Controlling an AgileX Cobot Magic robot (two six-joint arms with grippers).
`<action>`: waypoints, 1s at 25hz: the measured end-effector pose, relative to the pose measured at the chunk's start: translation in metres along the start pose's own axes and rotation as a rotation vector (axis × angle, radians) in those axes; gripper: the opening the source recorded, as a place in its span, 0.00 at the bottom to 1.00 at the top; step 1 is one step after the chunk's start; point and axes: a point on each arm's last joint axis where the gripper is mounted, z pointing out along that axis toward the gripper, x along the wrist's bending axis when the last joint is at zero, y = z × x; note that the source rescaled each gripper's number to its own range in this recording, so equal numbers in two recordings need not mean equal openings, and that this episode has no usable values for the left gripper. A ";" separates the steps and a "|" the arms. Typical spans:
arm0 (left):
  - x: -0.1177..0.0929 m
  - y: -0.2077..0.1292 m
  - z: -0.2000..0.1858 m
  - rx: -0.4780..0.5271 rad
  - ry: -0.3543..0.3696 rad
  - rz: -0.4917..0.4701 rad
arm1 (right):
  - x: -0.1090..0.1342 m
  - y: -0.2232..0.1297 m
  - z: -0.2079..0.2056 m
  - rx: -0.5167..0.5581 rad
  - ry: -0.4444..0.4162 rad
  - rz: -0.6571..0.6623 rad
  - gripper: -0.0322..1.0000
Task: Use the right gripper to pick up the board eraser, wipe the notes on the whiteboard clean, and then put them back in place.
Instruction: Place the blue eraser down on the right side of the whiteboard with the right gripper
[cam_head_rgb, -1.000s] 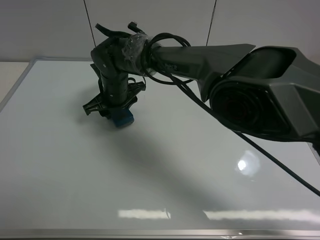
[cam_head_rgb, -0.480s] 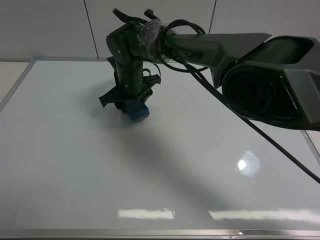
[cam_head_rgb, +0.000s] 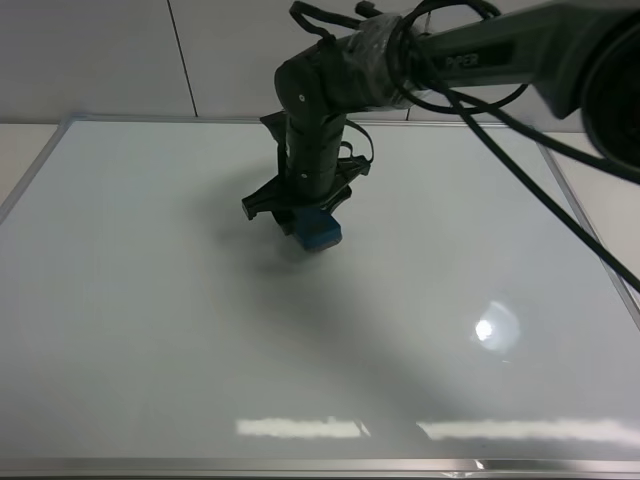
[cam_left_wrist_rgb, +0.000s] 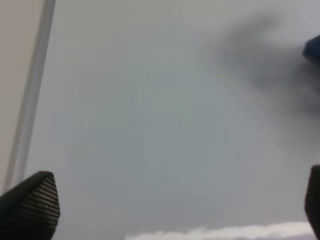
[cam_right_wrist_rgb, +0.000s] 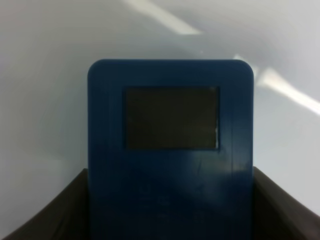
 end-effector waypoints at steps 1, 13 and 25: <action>0.000 0.000 0.000 0.000 0.000 0.000 | -0.007 -0.008 -0.004 -0.006 0.001 0.014 0.03; 0.000 0.000 0.000 0.000 0.000 0.000 | -0.111 -0.118 -0.066 -0.060 -0.044 0.246 0.03; 0.000 0.000 0.000 0.000 0.000 0.000 | -0.180 -0.191 -0.102 -0.079 -0.138 0.346 0.03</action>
